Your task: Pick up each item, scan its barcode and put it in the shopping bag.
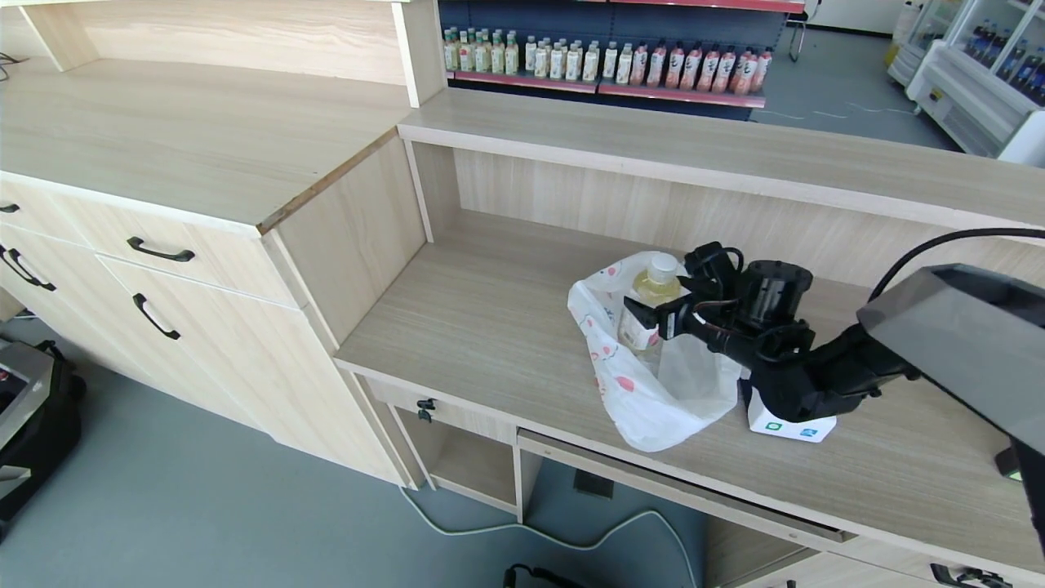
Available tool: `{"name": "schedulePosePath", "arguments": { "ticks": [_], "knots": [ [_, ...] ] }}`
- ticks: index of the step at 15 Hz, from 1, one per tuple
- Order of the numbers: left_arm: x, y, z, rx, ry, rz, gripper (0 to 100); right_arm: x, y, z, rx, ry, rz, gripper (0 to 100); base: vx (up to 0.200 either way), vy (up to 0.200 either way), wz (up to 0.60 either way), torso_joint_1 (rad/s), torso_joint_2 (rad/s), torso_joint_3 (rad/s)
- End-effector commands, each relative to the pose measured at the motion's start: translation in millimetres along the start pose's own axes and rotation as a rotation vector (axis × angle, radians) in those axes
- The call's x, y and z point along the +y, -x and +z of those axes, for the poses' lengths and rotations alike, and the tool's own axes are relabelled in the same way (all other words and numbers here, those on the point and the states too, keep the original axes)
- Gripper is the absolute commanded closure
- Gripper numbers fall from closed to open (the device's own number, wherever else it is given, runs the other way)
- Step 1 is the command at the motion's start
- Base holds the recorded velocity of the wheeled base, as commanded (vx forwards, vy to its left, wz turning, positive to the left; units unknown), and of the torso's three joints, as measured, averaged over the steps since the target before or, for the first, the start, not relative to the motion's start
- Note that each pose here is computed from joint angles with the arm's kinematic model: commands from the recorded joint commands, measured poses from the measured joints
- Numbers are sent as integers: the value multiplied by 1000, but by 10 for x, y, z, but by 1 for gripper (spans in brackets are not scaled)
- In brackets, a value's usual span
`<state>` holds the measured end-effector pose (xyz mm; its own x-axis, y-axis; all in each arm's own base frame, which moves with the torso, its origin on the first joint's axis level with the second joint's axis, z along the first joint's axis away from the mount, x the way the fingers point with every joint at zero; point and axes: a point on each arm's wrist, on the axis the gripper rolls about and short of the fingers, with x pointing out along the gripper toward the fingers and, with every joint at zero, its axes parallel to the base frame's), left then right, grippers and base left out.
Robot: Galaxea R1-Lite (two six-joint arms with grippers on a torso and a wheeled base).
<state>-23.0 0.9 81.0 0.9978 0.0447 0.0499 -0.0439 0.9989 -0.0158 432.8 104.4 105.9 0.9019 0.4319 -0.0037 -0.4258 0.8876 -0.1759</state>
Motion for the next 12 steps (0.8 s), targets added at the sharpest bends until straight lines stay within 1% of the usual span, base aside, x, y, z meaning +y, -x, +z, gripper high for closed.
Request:
{"name": "schedulePosePath", "arguments": {
  "ticks": [1,4,5,6,7,9,10,12],
  "knots": [
    [0,0,0,-1,-1,0,0,-35,640,562,20,15,-20,0,0,0,0,0,0,0],
    [0,0,0,-1,-1,1,0,-97,1549,1043,52,35,-82,0,0,0,0,0,0,0],
    [0,0,0,-1,0,0,0,-180,1834,1184,85,57,-131,0,0,0,0,0,0,0],
    [0,0,0,-1,0,1,0,-262,2097,1259,156,104,-195,0,0,0,-600,-2,-2,2],
    [0,0,0,-1,0,1,0,-415,2326,1226,255,139,-288,0,0,0,-600,-2,7,7],
    [0,0,0,-1,-1,1,0,-608,2602,1054,358,136,-429,0,0,0,-600,-5,-2,9],
    [0,0,0,-1,0,1,0,-755,2882,859,486,147,-602,0,0,0,-600,7,2,2],
    [0,0,0,-1,0,0,0,-912,3067,758,602,144,-812,0,0,0,-600,5,2,5]
  ]
}}
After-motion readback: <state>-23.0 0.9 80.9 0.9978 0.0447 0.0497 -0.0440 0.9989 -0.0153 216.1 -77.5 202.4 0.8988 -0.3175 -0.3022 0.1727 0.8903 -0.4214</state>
